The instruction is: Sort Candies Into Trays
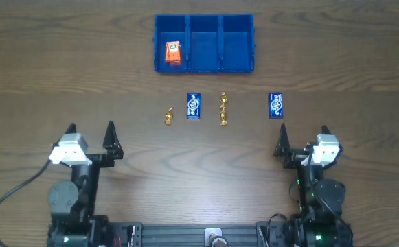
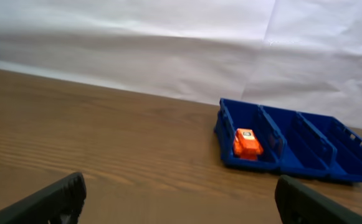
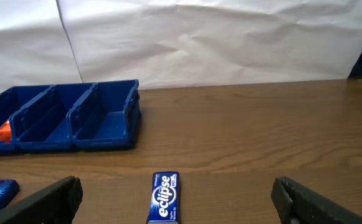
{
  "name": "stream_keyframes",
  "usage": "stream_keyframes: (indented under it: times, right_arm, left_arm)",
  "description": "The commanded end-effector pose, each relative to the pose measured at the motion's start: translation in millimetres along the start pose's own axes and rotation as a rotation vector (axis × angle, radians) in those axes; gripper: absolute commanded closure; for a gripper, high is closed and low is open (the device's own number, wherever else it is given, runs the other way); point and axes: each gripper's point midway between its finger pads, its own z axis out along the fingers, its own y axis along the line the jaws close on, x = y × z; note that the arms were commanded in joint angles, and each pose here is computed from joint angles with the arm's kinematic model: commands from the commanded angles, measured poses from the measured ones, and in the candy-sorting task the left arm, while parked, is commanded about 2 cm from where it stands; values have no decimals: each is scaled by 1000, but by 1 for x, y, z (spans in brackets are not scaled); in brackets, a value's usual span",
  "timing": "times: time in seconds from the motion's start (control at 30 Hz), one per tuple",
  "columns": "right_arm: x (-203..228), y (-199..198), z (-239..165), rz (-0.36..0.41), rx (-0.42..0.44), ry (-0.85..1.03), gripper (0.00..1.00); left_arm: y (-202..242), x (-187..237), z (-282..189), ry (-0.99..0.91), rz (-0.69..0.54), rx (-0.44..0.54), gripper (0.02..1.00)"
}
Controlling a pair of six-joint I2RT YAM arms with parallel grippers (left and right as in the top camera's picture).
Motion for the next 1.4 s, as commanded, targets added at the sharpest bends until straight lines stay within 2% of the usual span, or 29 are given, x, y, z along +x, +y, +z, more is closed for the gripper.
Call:
stream_keyframes:
  times: [0.03,0.17,0.23,1.27,1.4]
  right_arm:
    - [1,0,0,-12,0,-1,3]
    - [1,0,0,-12,0,-1,3]
    - [1,0,0,-12,0,-1,3]
    - [-2,-2,0,-12,8,-11,3]
    - [-23,-2,-3,20,14,-42,3]
  left_arm:
    - [2,19,2,4,20,15,40]
    - [6,36,1,72,19,-1,18]
    - [9,48,-1,124,19,-11,38]
    - [9,47,-1,120,18,-12,20]
    - [9,47,-1,120,18,-12,20]
